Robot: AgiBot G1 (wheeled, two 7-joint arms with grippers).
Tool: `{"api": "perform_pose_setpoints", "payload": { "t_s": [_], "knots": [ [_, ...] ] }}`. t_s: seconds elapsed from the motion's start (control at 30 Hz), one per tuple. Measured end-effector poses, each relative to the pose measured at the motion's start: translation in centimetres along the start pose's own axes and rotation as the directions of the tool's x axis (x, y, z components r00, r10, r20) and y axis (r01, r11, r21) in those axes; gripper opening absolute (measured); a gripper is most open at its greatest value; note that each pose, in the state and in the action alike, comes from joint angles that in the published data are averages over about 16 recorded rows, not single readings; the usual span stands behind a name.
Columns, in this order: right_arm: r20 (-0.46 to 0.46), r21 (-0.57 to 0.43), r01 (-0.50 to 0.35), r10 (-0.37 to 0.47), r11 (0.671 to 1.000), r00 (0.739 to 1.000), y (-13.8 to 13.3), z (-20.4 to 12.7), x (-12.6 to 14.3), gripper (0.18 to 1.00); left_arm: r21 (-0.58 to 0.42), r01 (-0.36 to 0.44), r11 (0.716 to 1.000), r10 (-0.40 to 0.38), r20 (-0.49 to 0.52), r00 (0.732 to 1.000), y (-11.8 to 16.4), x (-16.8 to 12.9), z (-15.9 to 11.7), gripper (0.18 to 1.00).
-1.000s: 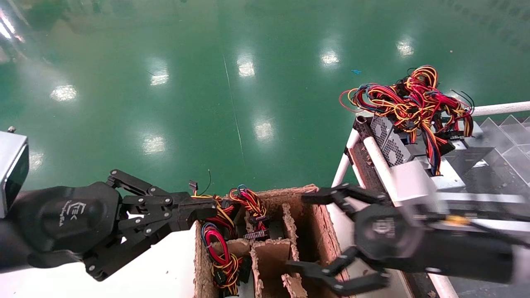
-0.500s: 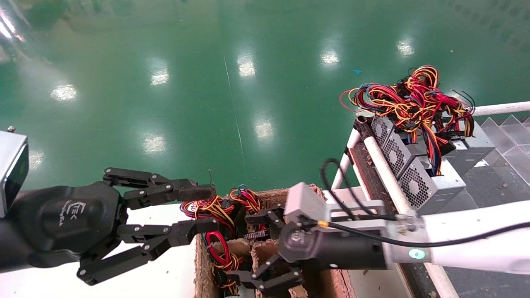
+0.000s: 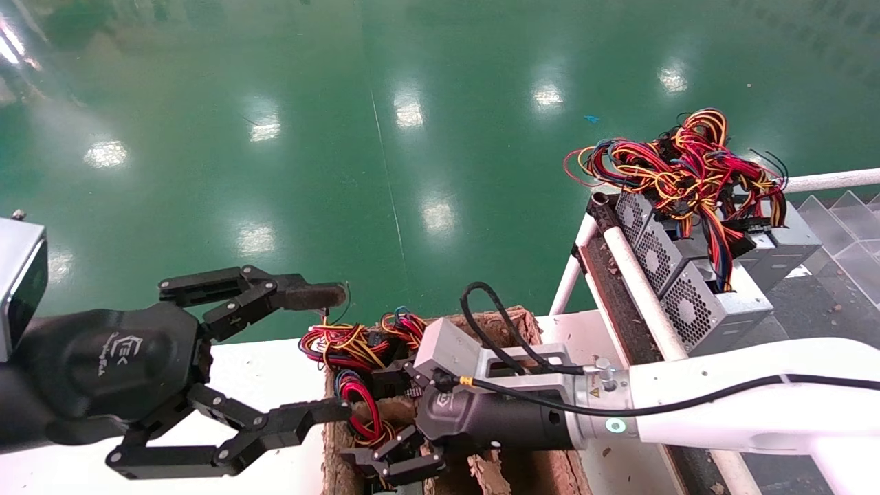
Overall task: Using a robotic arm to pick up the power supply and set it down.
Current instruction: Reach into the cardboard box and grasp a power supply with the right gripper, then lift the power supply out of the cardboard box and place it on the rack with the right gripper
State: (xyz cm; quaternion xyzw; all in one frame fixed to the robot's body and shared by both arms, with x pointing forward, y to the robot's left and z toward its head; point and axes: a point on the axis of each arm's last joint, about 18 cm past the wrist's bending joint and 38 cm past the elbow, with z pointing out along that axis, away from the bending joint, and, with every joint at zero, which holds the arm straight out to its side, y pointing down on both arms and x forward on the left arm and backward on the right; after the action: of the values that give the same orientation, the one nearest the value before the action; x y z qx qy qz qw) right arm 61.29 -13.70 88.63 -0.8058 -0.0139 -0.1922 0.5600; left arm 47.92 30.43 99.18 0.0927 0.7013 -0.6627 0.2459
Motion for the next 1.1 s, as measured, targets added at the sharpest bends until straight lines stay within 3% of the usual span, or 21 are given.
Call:
{"api": "perform_pose_setpoints", "payload": {
  "t_s": [0.4, 0.83, 1.1],
  "knots": [
    [-0.023, -0.006, -0.021, 0.021, 1.000, 1.000, 0.5, 1.8, 0.6, 0.740, 0.000, 0.000, 1.000, 0.000, 0.000, 1.000, 0.0, 0.0, 0.0, 0.910],
    [-0.035, 0.014, -0.039, 0.039, 0.999, 0.999, 0.7, 2.2, 1.0, 0.432, 0.000, 0.000, 1.000, 0.000, 0.000, 1.000, 0.0, 0.0, 0.0, 0.994],
    [-0.033, 0.055, -0.041, 0.043, 0.998, 0.999, 0.1, 1.3, 1.1, 0.305, 0.000, 0.000, 1.000, 0.000, 0.000, 1.000, 0.0, 0.0, 0.0, 1.001]
  ]
}}
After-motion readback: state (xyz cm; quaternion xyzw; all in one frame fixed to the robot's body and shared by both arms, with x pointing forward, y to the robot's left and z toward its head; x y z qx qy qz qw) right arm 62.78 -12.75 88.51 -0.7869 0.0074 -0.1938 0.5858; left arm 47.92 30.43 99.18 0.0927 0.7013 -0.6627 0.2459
